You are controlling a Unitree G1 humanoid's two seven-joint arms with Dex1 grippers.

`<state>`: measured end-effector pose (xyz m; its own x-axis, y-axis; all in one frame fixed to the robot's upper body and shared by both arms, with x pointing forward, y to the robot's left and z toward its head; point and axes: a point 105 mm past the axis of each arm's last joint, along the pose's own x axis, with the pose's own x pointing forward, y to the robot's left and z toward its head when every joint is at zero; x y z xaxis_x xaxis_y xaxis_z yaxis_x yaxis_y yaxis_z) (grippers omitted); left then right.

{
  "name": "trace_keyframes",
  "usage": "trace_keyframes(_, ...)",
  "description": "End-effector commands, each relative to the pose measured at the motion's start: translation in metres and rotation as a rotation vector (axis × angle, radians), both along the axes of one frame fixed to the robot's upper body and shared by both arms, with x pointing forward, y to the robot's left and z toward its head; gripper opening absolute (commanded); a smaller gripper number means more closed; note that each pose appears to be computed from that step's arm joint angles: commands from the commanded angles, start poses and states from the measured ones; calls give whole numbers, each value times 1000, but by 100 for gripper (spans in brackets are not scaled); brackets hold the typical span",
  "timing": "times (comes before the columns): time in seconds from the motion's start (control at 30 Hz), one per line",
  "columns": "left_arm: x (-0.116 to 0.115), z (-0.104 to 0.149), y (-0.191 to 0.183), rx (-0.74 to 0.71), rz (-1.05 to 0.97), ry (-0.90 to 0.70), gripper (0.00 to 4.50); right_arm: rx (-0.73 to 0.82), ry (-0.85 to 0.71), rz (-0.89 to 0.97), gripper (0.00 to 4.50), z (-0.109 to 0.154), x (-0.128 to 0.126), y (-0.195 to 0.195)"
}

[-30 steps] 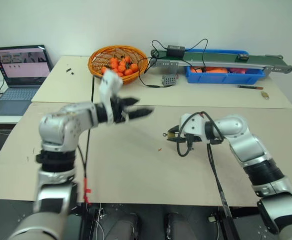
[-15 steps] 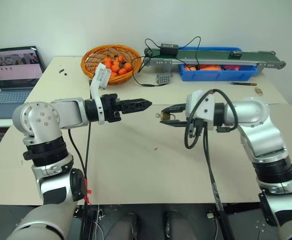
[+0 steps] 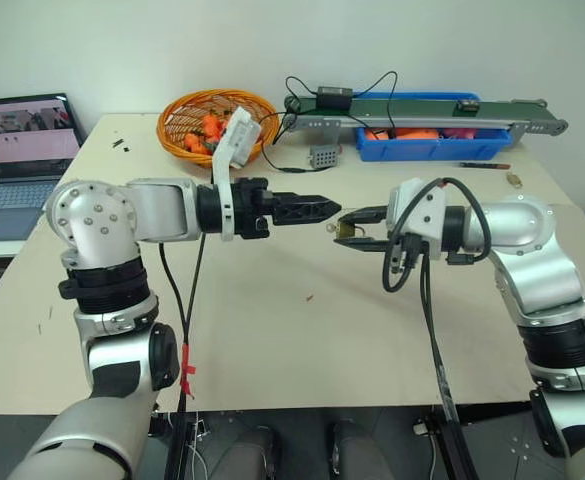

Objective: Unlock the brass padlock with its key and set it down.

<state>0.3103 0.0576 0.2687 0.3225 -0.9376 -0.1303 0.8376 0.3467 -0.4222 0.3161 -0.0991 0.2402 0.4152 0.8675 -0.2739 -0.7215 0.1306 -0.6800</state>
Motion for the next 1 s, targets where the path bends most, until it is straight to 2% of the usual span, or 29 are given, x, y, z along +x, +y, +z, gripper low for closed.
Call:
trace_keyframes(0.03,-4,7,0,-25,-14,-13,450,25,-90,-1,90,24,-3,-3)
trace_keyframes(0.27,2,1,0,-41,25,26,450,18,-101,-18,90,28,-1,-7)
trace_keyframes(0.33,3,0,-1,-48,40,34,391,20,-104,-25,90,29,0,-8)
trace_keyframes(0.37,3,-1,-1,-49,39,36,375,22,-104,-28,90,30,0,-8)
trace_keyframes(0.43,3,-2,-4,-55,39,43,299,24,-103,-31,90,30,0,-9)
trace_keyframes(0.67,3,4,-15,-62,32,47,79,26,-102,-35,90,31,-1,-9)
trace_keyframes(1.0,4,-2,-21,-53,56,90,79,31,-129,-43,90,39,-3,-10)
